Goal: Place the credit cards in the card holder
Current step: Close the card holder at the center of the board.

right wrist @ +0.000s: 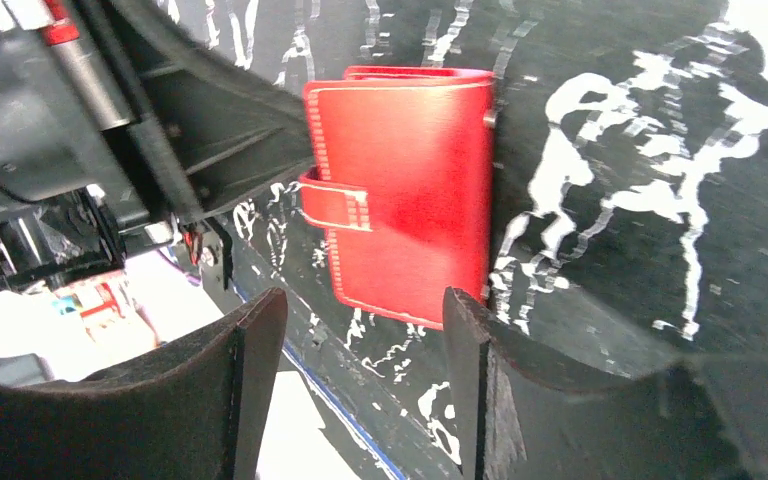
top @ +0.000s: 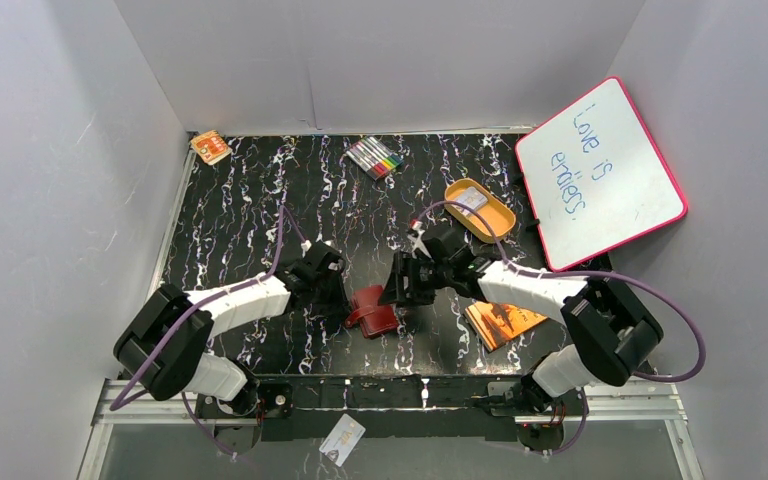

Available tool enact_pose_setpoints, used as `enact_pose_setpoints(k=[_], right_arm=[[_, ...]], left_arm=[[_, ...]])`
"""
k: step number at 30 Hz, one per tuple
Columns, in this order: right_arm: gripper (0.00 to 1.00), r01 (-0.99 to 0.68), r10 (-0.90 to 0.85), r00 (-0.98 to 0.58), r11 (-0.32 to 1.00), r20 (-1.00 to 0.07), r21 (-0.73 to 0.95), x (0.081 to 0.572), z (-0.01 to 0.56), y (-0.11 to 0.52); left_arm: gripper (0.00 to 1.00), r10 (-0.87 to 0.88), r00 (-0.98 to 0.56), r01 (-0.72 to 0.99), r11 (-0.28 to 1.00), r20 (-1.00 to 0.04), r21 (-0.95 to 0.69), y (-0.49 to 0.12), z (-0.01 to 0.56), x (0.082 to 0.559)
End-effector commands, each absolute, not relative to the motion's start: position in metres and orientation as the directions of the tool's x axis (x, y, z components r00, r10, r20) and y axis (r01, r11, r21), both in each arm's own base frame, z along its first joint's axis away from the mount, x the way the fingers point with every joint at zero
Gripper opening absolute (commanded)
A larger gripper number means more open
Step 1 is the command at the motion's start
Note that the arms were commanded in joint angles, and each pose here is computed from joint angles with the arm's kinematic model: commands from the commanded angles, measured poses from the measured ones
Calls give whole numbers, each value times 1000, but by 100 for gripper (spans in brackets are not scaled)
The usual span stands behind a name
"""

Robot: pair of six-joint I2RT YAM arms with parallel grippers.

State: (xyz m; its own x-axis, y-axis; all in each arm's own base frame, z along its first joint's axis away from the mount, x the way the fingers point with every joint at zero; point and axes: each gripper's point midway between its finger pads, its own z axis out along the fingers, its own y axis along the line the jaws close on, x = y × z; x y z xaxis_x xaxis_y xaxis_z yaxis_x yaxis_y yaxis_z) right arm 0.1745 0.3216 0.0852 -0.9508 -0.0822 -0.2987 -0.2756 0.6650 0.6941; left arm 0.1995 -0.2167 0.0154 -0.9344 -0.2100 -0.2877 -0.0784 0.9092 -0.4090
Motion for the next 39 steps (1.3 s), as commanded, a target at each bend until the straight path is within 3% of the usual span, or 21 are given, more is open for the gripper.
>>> enact_pose_setpoints(k=[1, 6, 13, 19, 27, 39], right_arm=[[68, -223, -22, -964, 602, -264, 766, 177, 86, 315], [65, -252, -33, -957, 589, -289, 768, 177, 84, 315], [56, -337, -55, -920, 617, -388, 711, 186, 97, 322], [40, -381, -128, -914, 597, -386, 706, 183, 95, 339], [26, -403, -222, -913, 605, -341, 687, 168, 72, 362], [23, -359, -240, -933, 656, -268, 663, 158, 44, 366]], left_arm=[[0, -179, -953, -105, 952, -243, -289, -188, -11, 177], [0, -217, -929, -131, 951, -302, -280, -182, 6, 186], [35, -247, -880, -121, 942, -406, -312, -181, 55, 204], [56, -263, -861, -103, 928, -436, -357, -186, 78, 209], [63, -253, -887, -59, 892, -386, -449, -213, 79, 210], [63, -209, -929, -50, 889, -305, -456, -225, 53, 202]])
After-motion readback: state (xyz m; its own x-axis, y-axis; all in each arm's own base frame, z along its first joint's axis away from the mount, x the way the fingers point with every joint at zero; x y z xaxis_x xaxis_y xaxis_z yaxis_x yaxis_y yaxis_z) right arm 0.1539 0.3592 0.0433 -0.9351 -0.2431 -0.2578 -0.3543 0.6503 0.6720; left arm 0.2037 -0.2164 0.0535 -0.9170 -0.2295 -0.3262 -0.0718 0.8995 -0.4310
